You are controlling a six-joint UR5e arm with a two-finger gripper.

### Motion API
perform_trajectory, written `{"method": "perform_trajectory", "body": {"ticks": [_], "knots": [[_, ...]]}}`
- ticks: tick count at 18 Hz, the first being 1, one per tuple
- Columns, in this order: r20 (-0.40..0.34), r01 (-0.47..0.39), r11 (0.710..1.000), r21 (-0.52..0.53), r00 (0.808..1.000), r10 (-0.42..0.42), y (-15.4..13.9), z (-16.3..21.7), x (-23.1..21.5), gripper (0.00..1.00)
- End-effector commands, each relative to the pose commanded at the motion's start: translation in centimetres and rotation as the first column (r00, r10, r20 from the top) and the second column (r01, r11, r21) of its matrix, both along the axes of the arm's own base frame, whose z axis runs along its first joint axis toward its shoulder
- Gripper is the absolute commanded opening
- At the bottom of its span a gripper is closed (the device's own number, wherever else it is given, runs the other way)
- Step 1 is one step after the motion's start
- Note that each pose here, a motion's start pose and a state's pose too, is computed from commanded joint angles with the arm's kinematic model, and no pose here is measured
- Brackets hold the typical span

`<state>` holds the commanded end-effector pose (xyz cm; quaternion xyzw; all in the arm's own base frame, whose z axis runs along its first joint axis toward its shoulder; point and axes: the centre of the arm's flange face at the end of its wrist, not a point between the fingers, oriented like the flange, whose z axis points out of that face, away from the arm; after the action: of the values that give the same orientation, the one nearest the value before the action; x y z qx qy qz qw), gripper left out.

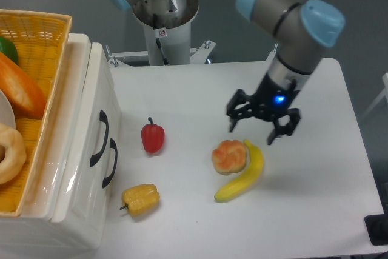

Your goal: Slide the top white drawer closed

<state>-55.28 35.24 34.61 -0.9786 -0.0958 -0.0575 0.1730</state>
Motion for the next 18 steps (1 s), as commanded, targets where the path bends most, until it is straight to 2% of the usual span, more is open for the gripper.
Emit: {"method": "perform_trajectory", "body": {"ticks": [2, 5, 7, 9, 12, 14, 18], "knots": [[-0.057, 0.035, 0.997, -0.067, 0.998, -0.038, -1.5, -1.1, -1.4, 1.00], [-0.102, 0.099, 0.987, -0.126, 0.988, -0.112, -3.9, -2.2, -3.8, 1.00], [-0.127, 0.198, 0.968, -0.154, 0.968, -0.218, -5.4, -2.8, -5.1, 1.00], [-0.149, 0.294, 0.938, -0.182, 0.935, -0.322, -6.7, -3.2, -6.3, 1.00], [-0.167, 0.379, 0.896, -0.229, 0.892, -0.420, -8.4, -3.7, -7.8, 1.00], [-0.160, 0.424, 0.854, -0.302, 0.860, -0.484, -9.3, -3.8, -8.5, 1.00], [-0.166, 0.426, 0.847, -0.317, 0.855, -0.492, -9.2, -4.9, -10.1, 1.00]]}}
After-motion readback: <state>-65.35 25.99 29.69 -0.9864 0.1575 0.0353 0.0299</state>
